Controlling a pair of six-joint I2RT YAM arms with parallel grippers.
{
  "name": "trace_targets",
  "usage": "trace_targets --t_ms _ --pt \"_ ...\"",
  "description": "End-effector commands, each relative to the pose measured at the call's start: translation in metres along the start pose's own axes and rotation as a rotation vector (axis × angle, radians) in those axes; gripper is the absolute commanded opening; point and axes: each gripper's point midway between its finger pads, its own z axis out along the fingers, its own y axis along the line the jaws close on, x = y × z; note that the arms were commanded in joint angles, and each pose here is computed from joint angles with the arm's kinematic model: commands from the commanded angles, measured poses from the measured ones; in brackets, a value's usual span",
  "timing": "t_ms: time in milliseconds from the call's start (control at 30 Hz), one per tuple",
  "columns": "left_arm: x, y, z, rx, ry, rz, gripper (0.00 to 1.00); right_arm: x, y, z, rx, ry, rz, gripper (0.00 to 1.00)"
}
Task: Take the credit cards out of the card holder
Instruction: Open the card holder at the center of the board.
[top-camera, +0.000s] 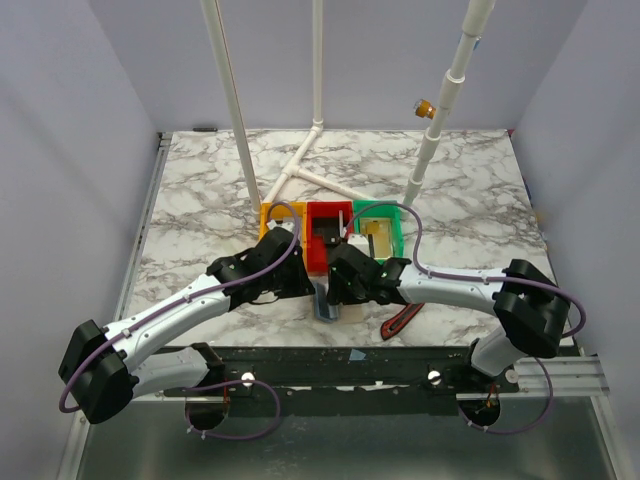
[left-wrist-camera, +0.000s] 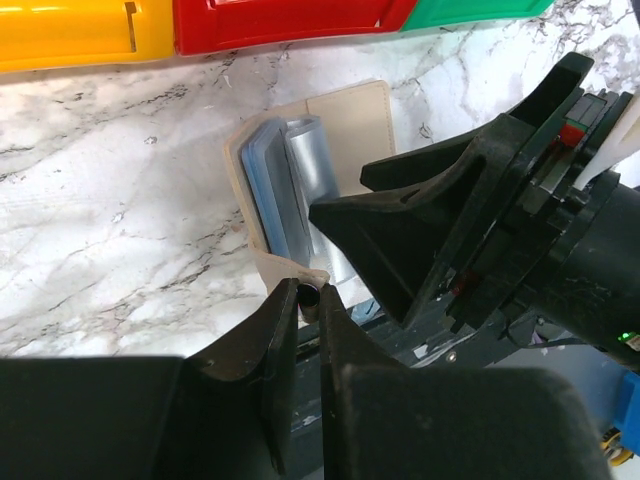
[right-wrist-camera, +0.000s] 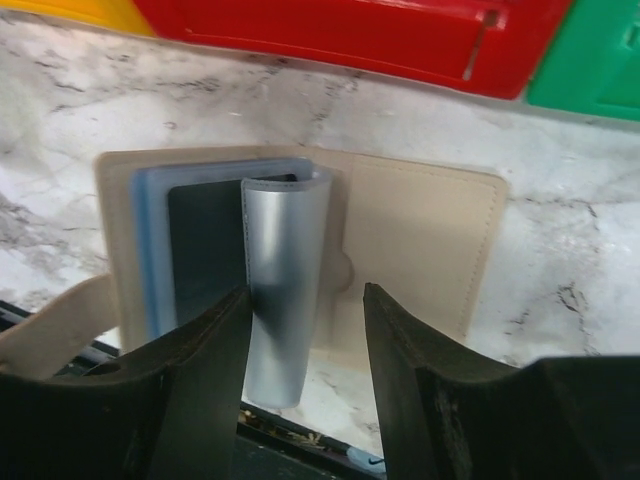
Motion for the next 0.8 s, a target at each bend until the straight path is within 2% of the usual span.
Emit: trace_targets --t_ms 0,267,333,433,500,600,767 --pt "0.006 0.01 0.0 -0.033 0.018 0.007 0.0 0.007 -0.022 -0.003 0.088 -0.012 0.0 0.49" --pt "0.017 0.035 0.009 -0.122 0.044 0.025 0.0 0.012 -0.036 -0.005 0.134 -0.011 0.005 0.46" --pt "0.017 0.045 0.011 -0.162 0.037 0.031 0.11 0.013 -0.039 -0.007 0.143 -0.011 0.006 0.46" --pt "0.017 0.052 0.01 -0.194 0.03 0.036 0.36 0.013 -0.04 -0.011 0.143 -0.013 0.012 0.46" --pt "0.015 0.052 0.009 -0.192 0.023 0.044 0.4 0.012 -0.042 -0.014 0.145 -0.018 0.014 0.46" --pt "0.01 0.044 0.005 -0.165 0.008 0.052 0.39 0.01 -0.045 -0.019 0.157 -0.027 0.017 0.46" --pt "0.008 0.028 0.007 -0.098 0.011 0.051 0.2 0.014 -0.057 -0.017 0.2 -0.031 0.006 0.43"
